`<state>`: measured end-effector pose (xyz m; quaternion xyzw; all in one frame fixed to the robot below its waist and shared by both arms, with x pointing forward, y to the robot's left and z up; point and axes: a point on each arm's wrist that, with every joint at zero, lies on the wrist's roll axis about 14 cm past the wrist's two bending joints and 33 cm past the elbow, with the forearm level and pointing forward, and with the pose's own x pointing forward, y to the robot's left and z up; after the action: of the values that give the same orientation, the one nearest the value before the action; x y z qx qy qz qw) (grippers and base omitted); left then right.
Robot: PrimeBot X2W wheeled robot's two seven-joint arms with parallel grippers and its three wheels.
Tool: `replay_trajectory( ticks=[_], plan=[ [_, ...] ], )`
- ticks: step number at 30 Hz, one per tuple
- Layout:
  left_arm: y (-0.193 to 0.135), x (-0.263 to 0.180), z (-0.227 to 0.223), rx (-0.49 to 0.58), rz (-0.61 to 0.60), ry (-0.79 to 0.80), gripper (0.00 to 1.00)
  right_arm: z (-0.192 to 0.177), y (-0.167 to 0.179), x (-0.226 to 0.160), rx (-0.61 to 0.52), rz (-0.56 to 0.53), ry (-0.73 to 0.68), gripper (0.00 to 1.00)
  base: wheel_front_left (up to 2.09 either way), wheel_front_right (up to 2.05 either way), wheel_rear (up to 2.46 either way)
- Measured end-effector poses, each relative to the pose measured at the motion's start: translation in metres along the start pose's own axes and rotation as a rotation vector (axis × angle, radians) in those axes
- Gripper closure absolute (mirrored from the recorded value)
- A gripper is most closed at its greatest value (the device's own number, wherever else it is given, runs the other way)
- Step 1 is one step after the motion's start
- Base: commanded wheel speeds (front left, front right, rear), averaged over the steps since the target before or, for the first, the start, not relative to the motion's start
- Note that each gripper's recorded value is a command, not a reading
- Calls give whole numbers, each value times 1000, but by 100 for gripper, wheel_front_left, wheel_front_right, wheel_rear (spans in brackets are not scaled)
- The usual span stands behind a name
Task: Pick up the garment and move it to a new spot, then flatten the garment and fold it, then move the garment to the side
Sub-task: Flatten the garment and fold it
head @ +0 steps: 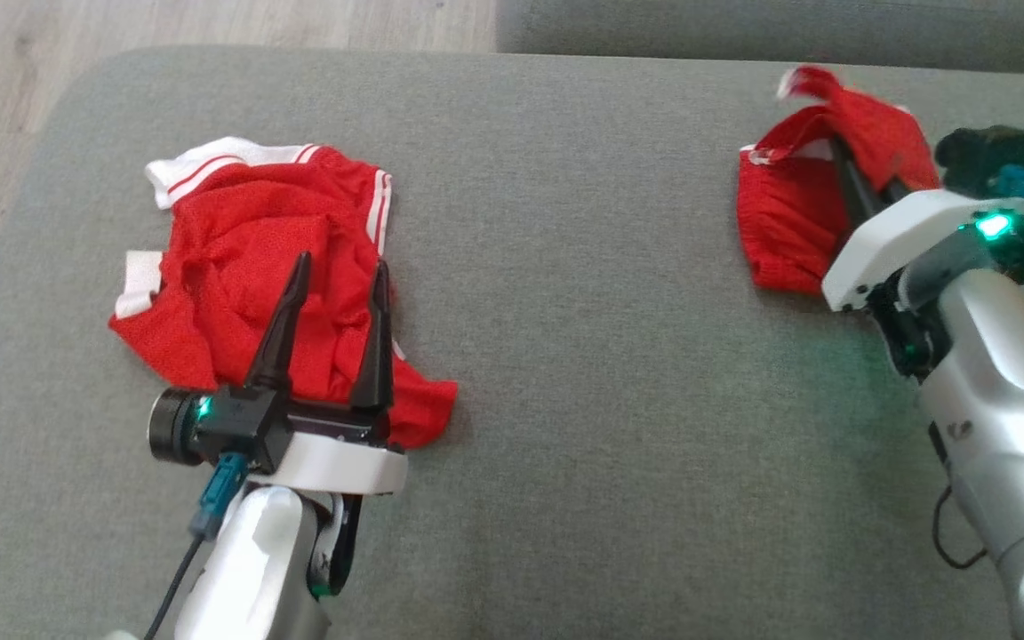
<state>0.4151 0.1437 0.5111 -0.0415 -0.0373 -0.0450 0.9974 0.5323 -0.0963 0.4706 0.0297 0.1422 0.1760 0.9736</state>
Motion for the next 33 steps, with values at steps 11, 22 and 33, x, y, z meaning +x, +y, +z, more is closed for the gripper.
replay_trajectory(
  ticks=[11, 22, 33],
  plan=[
    [11, -7, -5, 8, 36, 18, 0, -53, 37, 4, -116, 118, 174, 79, 0, 0, 0],
    [-9, 1, 8, -9, -22, -24, 0, -17, -9, -20, -69, 2, 25, 0, 0, 0, 0],
    [-49, 7, 37, -45, -117, -107, 0, 66, -98, -108, -49, -240, -320, 0, 0, 0, 0]
  ],
)
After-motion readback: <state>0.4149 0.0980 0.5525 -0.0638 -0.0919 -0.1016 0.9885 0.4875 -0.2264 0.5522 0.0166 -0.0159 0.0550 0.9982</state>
